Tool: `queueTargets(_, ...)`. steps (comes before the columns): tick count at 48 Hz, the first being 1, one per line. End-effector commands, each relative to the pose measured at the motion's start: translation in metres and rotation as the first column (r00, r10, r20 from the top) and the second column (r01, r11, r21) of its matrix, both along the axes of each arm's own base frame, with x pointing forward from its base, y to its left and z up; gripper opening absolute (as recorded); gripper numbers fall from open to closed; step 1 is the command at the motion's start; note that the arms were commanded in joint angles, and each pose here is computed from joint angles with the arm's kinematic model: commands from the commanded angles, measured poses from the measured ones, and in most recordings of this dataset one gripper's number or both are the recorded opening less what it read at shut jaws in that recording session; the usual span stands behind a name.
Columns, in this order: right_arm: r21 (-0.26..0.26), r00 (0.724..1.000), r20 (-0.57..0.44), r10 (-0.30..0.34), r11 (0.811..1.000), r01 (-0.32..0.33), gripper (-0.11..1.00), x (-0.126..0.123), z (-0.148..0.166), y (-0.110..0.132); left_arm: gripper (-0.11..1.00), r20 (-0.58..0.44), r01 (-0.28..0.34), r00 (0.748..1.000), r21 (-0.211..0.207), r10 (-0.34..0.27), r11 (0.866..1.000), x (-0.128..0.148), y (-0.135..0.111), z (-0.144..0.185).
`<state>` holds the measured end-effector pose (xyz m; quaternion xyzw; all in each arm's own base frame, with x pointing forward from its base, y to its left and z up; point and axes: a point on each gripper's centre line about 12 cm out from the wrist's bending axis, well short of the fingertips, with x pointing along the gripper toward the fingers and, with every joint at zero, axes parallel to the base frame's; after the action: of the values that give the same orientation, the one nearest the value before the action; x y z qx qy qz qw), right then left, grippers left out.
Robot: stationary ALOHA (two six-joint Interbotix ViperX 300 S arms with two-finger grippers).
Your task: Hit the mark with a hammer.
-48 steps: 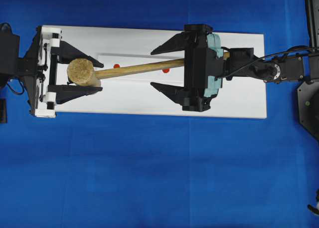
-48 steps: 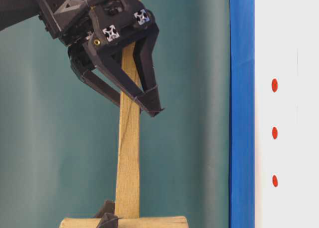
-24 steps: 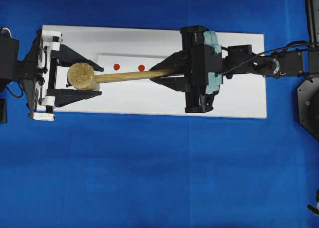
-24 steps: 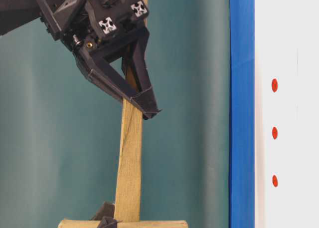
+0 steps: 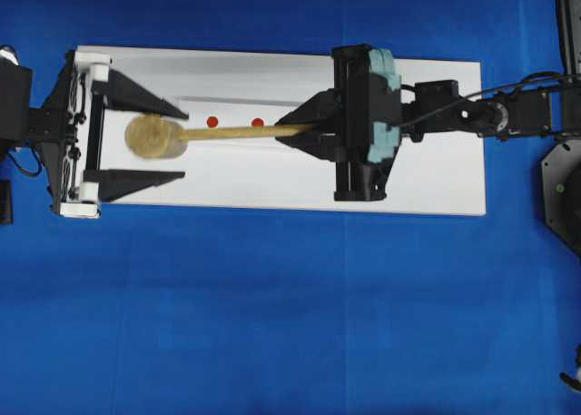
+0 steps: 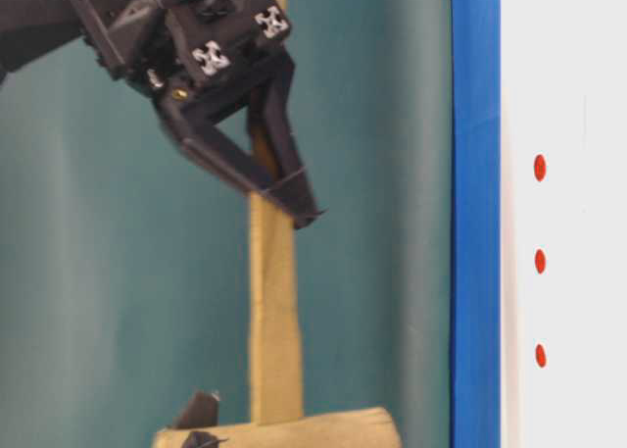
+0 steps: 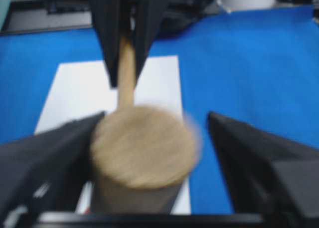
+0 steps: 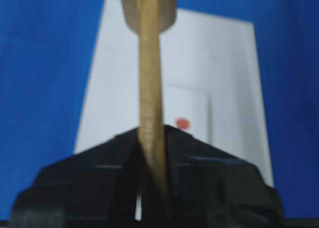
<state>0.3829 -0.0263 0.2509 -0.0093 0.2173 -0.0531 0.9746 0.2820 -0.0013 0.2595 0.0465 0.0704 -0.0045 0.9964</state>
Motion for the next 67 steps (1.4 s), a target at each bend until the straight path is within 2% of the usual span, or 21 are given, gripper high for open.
queueTargets(1, 0.015, 0.999, 0.043, -0.01, 1.0, 0.009, 0.03, 0.003, 0.016, 0.0, 0.84, 0.046, -0.003, 0.999, -0.006, 0.003, 1.0, 0.002, 0.001, 0.015)
queueTargets(9, 0.05, 0.999, 0.04, -0.02, 0.999, 0.018, 0.03, -0.005, 0.014, 0.001, 0.71, 0.043, -0.001, 0.999, -0.003, 0.001, 1.0, -0.006, 0.0, 0.014)
queueTargets(19, 0.089, 0.998, 0.04, -0.039, 0.995, 0.035, 0.03, -0.024, 0.013, 0.002, 0.72, 0.046, -0.001, 0.999, -0.008, 0.001, 1.0, -0.028, 0.0, 0.016)
queueTargets(34, 0.139, 0.997, 0.036, -0.063, 0.989, 0.058, 0.03, -0.047, 0.008, 0.003, 0.72, 0.028, 0.001, 1.0, -0.01, -0.001, 1.0, -0.075, 0.0, 0.021)
queueTargets(44, 0.142, 0.998, 0.025, -0.063, 0.988, 0.059, 0.03, -0.046, 0.005, 0.003, 0.72, 0.041, 0.0, 0.999, -0.024, 0.001, 1.0, -0.1, 0.0, 0.022)
queueTargets(52, 0.138, 0.997, 0.017, -0.073, 0.988, 0.07, 0.03, -0.04, 0.002, 0.002, 0.72, 0.035, 0.0, 0.999, -0.026, 0.001, 1.0, -0.105, 0.0, 0.02)
queueTargets(58, 0.121, 0.994, 0.016, -0.108, 0.987, 0.106, 0.03, -0.034, 0.002, -0.004, 0.72, 0.02, 0.001, 1.0, -0.024, -0.001, 1.0, -0.104, 0.0, 0.017)
queueTargets(67, 0.088, 0.978, 0.03, -0.207, 0.975, 0.203, 0.03, -0.029, 0.004, -0.023, 0.72, 0.012, -0.001, 1.0, -0.026, 0.001, 1.0, -0.103, 0.0, 0.015)
